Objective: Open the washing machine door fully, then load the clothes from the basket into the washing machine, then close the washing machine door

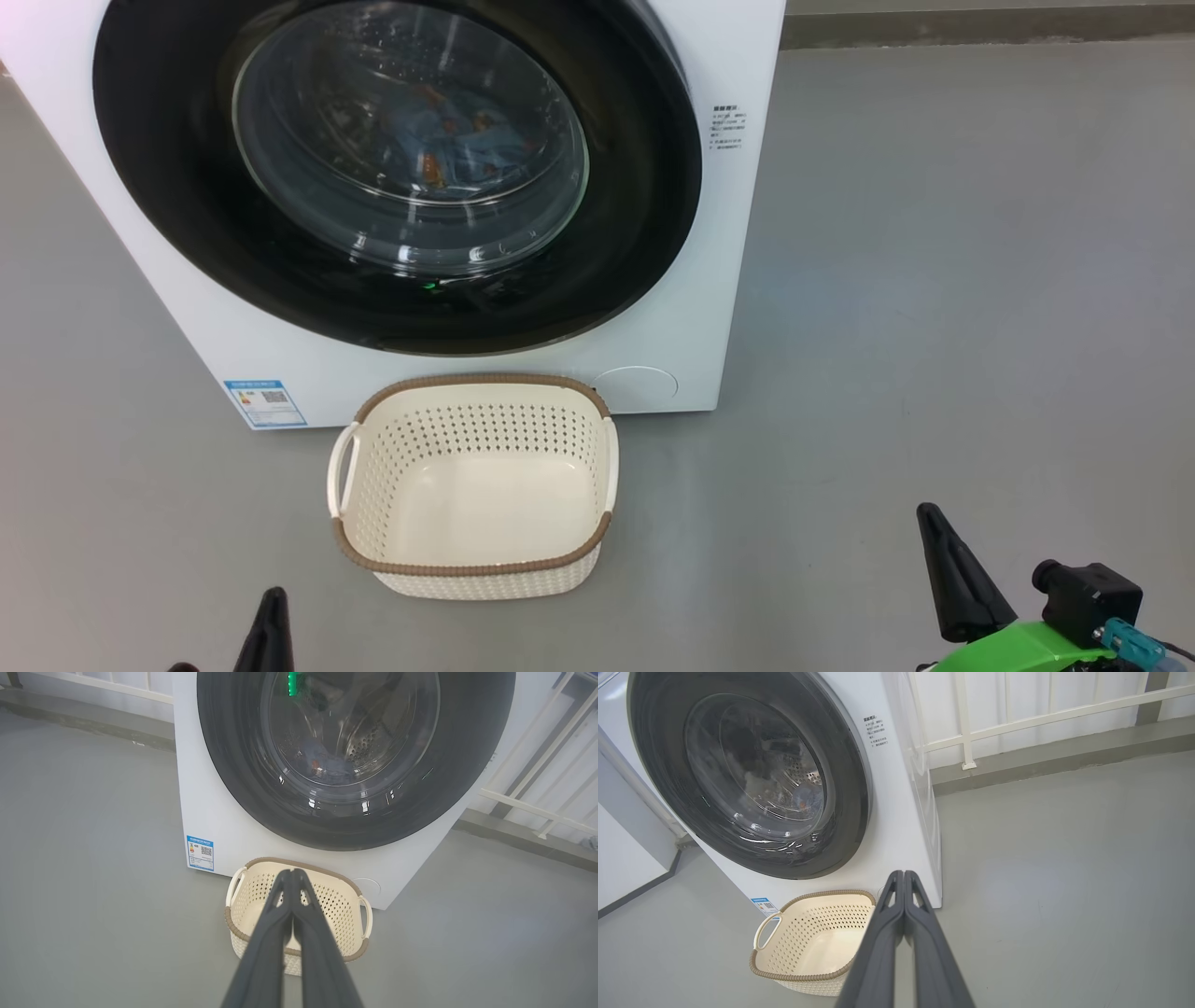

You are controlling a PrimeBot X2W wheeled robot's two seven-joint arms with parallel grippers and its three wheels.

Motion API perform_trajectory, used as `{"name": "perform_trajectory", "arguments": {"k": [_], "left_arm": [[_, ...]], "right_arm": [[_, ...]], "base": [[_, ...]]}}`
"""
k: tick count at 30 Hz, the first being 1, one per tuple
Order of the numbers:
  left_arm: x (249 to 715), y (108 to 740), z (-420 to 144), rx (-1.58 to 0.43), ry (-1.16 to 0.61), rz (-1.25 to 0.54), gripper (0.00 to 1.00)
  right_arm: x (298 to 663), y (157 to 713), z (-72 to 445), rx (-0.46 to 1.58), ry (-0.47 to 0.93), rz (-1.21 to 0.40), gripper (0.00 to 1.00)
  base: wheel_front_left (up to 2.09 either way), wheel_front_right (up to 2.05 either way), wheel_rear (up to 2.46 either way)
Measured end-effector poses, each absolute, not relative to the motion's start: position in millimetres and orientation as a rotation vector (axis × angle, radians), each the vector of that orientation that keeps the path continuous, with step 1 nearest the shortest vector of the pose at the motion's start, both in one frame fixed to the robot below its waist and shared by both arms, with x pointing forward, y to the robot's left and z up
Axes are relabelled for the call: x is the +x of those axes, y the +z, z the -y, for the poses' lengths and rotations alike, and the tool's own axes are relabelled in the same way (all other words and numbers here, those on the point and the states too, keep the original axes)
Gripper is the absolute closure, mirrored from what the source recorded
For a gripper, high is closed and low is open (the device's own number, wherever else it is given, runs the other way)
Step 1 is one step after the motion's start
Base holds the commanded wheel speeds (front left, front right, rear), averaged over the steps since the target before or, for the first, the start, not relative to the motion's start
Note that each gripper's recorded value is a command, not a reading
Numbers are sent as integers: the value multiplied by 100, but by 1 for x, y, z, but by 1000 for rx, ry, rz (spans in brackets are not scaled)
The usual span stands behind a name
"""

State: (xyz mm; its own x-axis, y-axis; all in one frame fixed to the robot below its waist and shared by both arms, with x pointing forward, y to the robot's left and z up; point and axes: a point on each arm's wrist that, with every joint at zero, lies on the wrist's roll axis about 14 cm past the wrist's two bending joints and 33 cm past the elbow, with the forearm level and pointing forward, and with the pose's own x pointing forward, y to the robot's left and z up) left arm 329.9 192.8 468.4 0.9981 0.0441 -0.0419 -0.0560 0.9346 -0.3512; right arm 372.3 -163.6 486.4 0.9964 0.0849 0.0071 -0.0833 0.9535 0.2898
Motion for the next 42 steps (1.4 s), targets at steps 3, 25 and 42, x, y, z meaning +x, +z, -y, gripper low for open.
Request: {"name": "perform_trajectory", "arguments": {"k": [3, 25, 42], "left_arm": [[330, 466, -193, -398, 58, -42, 100], [337, 466, -197, -621, 87, -52, 100], [344, 464, -196, -805, 98, -70, 100]], "right_arm": [[372, 486, 166, 334, 72, -8, 100], [371, 478, 179, 562, 7, -50, 100], [372, 476, 188, 757, -38, -62, 100]], "base": [[0, 0, 0], [0, 0, 0], [0, 0, 0]]}}
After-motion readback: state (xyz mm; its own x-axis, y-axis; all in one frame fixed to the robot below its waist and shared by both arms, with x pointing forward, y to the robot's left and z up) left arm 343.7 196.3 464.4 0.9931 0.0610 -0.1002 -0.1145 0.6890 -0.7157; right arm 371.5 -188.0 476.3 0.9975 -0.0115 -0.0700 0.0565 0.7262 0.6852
